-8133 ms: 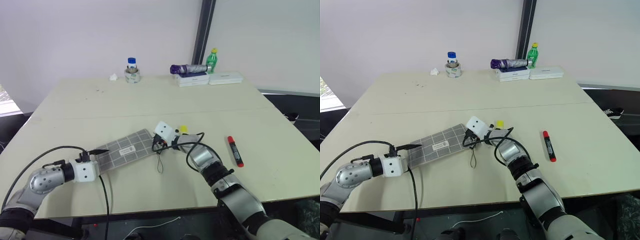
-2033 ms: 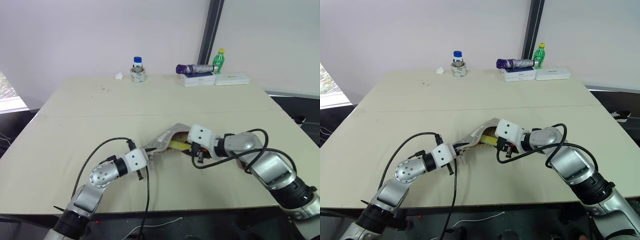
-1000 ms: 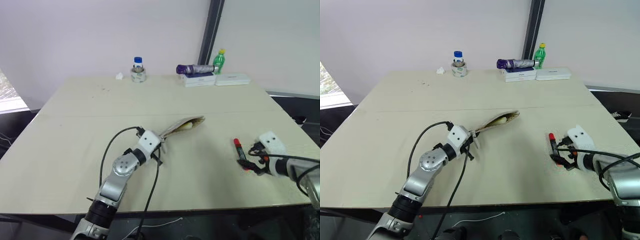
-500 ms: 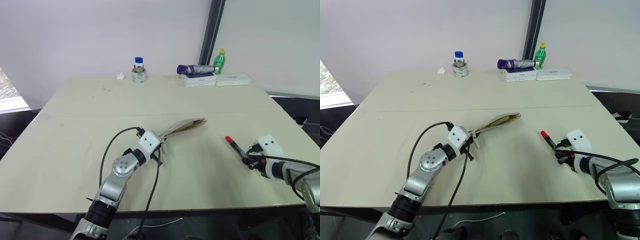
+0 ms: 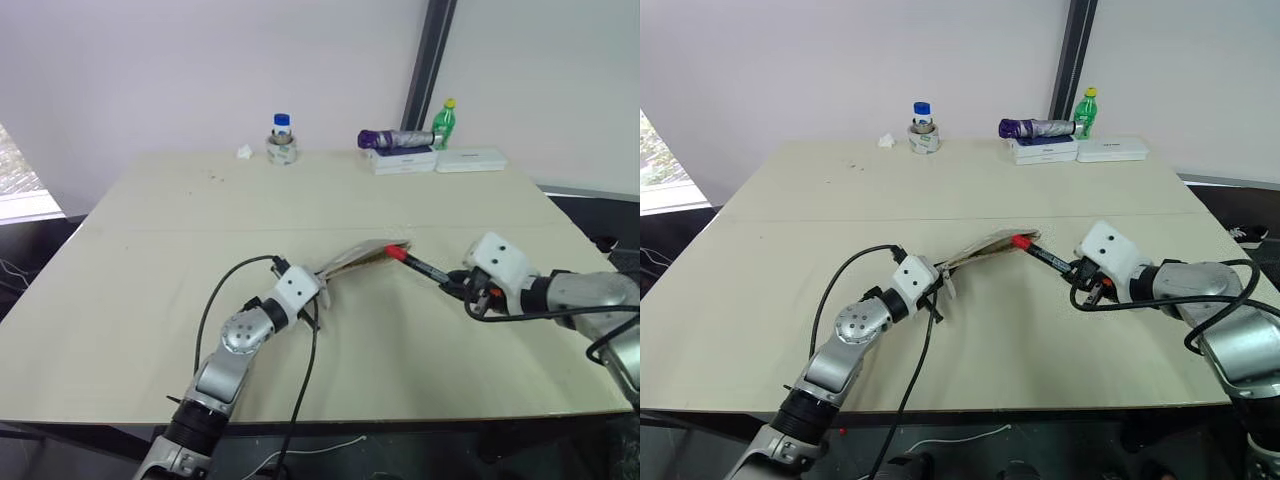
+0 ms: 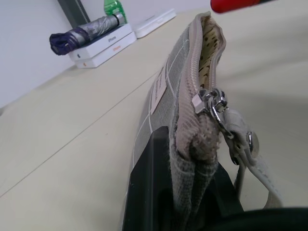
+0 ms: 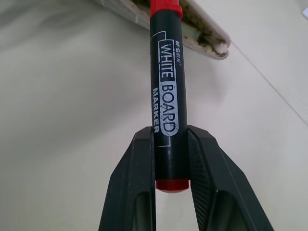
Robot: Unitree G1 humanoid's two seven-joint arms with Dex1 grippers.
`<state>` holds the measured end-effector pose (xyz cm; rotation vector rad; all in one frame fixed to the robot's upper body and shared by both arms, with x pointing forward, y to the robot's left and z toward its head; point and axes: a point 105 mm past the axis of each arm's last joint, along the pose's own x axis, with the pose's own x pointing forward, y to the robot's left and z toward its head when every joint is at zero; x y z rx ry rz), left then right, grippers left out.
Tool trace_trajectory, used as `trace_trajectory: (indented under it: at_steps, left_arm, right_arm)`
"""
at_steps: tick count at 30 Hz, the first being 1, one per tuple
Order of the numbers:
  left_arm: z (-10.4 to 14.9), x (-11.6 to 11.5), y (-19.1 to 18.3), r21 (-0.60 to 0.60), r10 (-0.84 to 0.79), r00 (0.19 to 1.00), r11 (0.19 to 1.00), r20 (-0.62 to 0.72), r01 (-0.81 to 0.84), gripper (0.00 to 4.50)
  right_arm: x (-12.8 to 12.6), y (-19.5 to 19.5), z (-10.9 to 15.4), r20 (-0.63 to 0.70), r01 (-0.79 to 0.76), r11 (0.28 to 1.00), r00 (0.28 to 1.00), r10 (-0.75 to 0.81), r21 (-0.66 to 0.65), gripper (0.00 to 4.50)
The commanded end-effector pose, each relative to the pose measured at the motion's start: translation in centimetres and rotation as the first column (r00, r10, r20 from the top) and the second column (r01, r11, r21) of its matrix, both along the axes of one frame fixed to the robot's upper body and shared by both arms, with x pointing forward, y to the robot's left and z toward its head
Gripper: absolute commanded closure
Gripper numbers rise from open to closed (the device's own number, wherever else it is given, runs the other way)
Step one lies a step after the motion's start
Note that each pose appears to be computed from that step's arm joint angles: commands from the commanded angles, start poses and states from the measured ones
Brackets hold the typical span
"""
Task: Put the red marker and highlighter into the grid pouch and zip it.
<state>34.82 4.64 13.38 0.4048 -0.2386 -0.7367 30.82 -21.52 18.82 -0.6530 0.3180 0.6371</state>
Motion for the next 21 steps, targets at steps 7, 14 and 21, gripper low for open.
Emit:
trace_trajectory:
  at_steps: [7, 14, 21]
  left_arm:
    - [1.1, -0.9, -1.1, 0.006, -0.061, 0.997, 0.998, 0.057, 0.061, 4.50]
    - [0.2, -2.1, -2.2, 0.171, -0.188, 0.977, 0.971, 0.097, 0.169, 4.50]
    - [-0.1, -3.3, -3.3, 0.247, -0.297, 0.950, 0.932, 0.093, 0.267, 4.50]
  right_arm:
    - [0.7, -0.7, -0.2, 0.028, 0.001, 0.993, 1.000, 0.002, -0.119, 4.11]
    - [0.8, 1.8, 0.2, 0.054, -0.121, 0.970, 0.989, 0.135, -0.210, 4.11]
    - [0.8, 4.2, -0.8, 0.036, -0.279, 0.877, 0.948, 0.318, -0.392, 4.11]
